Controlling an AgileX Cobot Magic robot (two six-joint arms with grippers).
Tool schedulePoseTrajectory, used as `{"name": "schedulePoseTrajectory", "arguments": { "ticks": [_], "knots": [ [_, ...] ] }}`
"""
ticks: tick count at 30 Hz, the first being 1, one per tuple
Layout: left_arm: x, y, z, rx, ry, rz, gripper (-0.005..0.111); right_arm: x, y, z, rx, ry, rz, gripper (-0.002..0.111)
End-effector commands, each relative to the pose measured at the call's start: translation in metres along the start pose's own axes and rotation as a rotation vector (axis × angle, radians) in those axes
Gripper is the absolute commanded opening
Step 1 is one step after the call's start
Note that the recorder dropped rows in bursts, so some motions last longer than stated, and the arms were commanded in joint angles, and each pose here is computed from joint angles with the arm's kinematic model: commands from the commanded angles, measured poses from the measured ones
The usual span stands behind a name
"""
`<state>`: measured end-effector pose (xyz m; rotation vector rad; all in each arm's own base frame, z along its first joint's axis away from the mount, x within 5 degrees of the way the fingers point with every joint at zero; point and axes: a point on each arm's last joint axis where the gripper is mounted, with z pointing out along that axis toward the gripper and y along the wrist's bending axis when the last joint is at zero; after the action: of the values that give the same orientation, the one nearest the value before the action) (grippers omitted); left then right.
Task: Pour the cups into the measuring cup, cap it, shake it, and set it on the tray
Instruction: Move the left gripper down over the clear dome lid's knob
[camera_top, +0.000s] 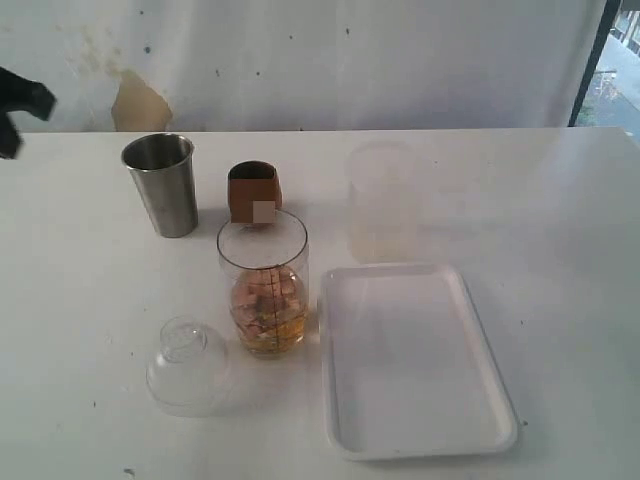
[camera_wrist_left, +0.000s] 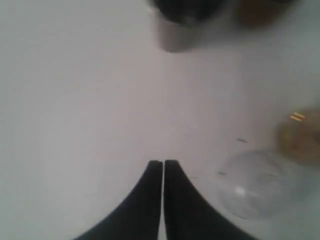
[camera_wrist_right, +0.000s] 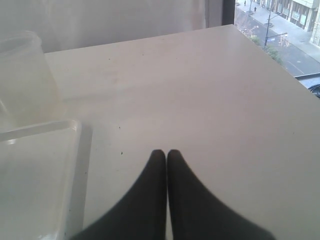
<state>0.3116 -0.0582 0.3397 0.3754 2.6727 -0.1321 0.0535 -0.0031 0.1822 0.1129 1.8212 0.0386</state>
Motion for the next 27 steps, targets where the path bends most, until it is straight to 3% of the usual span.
{"name": "schedulePoseTrajectory", "arguments": {
  "ticks": [1, 5, 9, 13, 21, 27],
  "knots": [
    [0.002, -0.059, 0.011, 0.351, -0.034, 0.211, 0.022, -0.001, 0.0, 0.0, -0.001, -0.007, 0.001, 0.0],
    [0.018, -0.078, 0.034, 0.255, 0.061, 0.289, 0.054, -0.001, 0.0, 0.0, -0.001, -0.007, 0.001, 0.0],
    [0.039, -0.088, 0.055, 0.214, 0.175, 0.296, 0.069, -0.001, 0.0, 0.0, -0.001, -0.007, 0.001, 0.0],
    [0.058, -0.102, 0.071, 0.251, 0.196, 0.338, 0.07, -0.001, 0.0, 0.0, -0.001, -0.007, 0.001, 0.0],
    [0.074, -0.122, 0.095, 0.223, 0.095, 0.456, 0.07, -0.001, 0.0, 0.0, -0.001, -0.007, 0.001, 0.0],
    [0.077, -0.116, 0.115, 0.108, 0.166, 0.484, 0.07, -0.001, 0.0, 0.0, -0.001, -0.007, 0.001, 0.0]
  ]
}}
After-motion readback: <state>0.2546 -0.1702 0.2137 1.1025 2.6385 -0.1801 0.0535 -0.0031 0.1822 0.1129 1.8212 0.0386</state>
